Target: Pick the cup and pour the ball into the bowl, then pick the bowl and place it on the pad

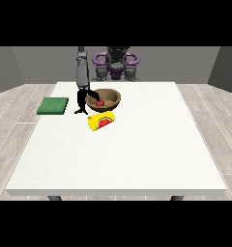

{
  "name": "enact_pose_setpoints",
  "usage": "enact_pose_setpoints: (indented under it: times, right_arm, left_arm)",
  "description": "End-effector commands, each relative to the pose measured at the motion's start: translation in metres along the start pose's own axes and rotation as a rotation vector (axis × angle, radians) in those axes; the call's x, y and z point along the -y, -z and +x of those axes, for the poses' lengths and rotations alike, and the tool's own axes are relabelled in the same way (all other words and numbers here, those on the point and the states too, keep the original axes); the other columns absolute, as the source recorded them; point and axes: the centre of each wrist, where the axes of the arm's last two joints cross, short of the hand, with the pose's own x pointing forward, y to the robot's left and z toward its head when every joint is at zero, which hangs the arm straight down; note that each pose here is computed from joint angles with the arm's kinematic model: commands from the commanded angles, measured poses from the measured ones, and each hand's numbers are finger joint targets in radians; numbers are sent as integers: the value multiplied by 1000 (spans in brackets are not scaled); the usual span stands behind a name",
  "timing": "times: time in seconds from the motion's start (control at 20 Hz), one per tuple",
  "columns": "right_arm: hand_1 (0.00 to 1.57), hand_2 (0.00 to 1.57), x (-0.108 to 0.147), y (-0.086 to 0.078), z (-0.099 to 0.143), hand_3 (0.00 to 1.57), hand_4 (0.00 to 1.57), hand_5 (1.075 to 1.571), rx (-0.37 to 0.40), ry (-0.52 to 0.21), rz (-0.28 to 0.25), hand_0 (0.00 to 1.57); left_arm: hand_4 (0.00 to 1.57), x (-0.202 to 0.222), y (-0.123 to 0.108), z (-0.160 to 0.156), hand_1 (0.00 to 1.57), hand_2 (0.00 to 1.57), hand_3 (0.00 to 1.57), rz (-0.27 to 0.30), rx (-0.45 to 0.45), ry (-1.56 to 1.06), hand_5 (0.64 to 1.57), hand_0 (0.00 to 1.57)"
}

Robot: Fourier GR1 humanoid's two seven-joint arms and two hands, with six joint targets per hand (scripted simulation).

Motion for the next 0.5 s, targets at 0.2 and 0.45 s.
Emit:
enact_pose_setpoints:
  times: [0.2,0.45]
  right_arm:
    - [1571,1571,8,-22,-24,1571,1175,1448,-242,-256,-66,1571]
    - [1571,1571,7,14,28,1571,1226,1472,-303,-381,-11,1571]
  left_arm:
    - [0,-16,-9,-10,0,0,0,21,-36,-23,1547,0]
    - [0,-39,-41,-52,0,0,0,105,-156,14,1548,0]
